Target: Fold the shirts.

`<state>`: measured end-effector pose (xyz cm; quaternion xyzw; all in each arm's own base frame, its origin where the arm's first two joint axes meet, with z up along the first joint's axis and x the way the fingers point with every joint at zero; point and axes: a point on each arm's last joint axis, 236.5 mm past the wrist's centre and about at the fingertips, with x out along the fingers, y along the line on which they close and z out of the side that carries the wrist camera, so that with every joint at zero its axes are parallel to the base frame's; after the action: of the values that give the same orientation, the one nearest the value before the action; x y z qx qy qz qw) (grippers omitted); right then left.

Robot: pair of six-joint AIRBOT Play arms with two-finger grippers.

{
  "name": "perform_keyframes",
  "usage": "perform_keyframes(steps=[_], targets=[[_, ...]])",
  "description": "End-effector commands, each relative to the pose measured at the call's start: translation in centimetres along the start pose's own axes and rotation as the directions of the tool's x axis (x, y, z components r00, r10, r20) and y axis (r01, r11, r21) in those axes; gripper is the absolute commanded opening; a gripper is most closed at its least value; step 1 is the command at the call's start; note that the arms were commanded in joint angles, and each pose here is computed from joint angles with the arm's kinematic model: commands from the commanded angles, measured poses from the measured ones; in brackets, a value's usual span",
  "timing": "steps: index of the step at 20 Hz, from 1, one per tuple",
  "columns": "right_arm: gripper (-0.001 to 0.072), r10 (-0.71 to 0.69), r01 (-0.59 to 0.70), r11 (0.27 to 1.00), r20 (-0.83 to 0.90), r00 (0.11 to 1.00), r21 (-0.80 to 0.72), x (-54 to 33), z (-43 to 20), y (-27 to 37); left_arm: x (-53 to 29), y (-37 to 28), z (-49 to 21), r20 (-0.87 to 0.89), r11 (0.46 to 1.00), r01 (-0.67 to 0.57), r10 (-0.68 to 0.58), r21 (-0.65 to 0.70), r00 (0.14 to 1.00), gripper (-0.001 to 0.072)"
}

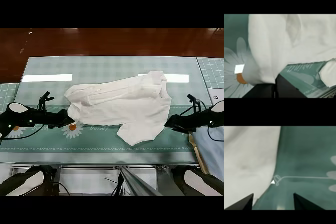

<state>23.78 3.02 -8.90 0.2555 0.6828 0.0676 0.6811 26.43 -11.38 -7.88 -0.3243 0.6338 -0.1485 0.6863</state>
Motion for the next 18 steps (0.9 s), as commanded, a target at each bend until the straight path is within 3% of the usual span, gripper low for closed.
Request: perform_keyframes(steps=[1,4,6,7,9,14,18], targets=[[0.0586,0.153,-0.166,0.98,0.119,0.981,0.106,2.4,0.5,2.4,0.0,-0.1,-0.2,-0.006,1.0,0.003,-0.003,0.005,1.0,0.0021],[0.0577,0.18,-0.215,0.96,0.195,0.964,0.18,3.5,1.1,2.4,0.0,0.0,0.1,0.004,1.0,0.0,0.0,0.005,1.0,0.0021],[0.0534,0.167,-0.21,0.959,0.221,0.961,0.191,3.6,1.5,2.0,-0.1,0.1,0.5,0.021,1.0,-0.005,0.005,0.006,1.0,0.0021],[0.0445,0.169,-0.217,0.958,0.237,0.957,0.19,3.5,1.9,2.0,-0.1,0.1,0.8,0.031,1.0,-0.007,0.007,0.009,0.999,0.0021],[0.0038,0.198,-0.253,0.946,0.259,0.946,0.201,3.3,2.4,2.7,-0.5,-0.3,1.6,0.05,1.0,-0.007,0.006,0.02,0.999,0.0021],[0.0028,0.375,-0.373,0.926,0.261,0.89,-0.058,-0.9,4.2,8.1,-3.7,-4.1,4.7,0.108,0.988,0.027,-0.044,0.152,0.993,0.0019],[0.0028,0.439,-0.239,0.873,0.47,0.766,-0.425,-14.6,9.3,14.9,-14.6,-15.3,9.8,0.36,0.921,0.105,-0.249,0.375,0.899,0.0019]])
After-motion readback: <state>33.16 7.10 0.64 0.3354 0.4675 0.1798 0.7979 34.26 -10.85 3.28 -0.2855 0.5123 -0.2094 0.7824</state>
